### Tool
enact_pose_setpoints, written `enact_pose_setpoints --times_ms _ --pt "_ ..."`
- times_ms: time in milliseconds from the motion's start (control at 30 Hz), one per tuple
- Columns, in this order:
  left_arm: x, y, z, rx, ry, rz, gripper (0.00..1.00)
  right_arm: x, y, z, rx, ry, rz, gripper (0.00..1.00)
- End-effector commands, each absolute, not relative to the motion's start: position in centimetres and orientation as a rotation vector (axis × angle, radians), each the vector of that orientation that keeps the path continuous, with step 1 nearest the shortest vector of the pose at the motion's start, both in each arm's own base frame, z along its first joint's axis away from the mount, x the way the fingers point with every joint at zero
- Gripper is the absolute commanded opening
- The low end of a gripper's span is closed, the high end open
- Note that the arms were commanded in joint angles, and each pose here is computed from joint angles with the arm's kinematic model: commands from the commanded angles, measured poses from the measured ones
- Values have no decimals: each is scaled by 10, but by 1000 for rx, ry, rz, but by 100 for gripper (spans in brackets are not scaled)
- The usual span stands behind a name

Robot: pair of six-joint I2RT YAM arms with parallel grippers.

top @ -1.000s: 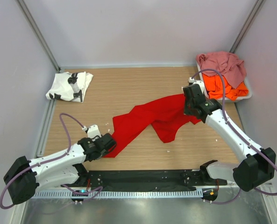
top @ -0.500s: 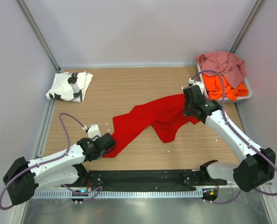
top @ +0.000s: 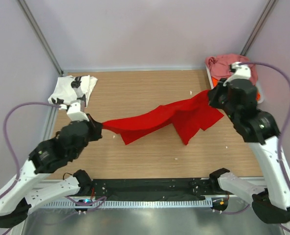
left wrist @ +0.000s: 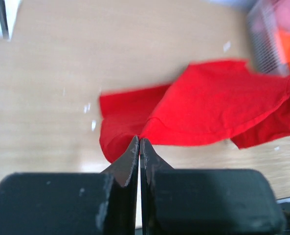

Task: Fold and stack the t-shirts
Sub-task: Flatten the tshirt out

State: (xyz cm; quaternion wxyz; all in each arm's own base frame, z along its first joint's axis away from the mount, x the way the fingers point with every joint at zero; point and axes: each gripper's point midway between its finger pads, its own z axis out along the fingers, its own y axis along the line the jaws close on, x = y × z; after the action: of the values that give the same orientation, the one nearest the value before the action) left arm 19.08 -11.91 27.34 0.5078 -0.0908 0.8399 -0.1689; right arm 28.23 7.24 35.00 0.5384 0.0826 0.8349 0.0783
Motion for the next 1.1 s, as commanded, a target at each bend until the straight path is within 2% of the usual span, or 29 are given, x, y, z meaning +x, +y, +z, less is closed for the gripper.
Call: enact_pose_setpoints --times_ms 0,100,333,533,667,767,867,900,1000,1067 --pt "192 -100 344 4 1853 -336 0 247 69 429 115 1791 295 1" --pt "180 -90 427 74 1679 -416 0 215 60 485 59 1635 338 1" --pt "136 -78 540 246 1364 -602 0 117 33 581 -56 1262 383 1" --pt "81 -65 598 381 1113 -726 0 44 15 622 -114 1007 407 1" --pt "46 -54 614 452 989 -706 0 2 0 643 -129 851 389 1" --pt "37 -50 616 456 960 -673 0 -15 1 657 -168 782 396 1" --pt "40 -44 617 424 963 -625 0 -4 5 670 -166 794 394 1" --pt "44 -45 615 421 975 -615 0 14 9 672 -175 824 369 1" --pt "74 -49 603 367 1073 -554 0 49 0 675 -73 884 302 1" --pt "107 -53 587 331 1166 -461 0 93 0 671 -16 965 233 1"
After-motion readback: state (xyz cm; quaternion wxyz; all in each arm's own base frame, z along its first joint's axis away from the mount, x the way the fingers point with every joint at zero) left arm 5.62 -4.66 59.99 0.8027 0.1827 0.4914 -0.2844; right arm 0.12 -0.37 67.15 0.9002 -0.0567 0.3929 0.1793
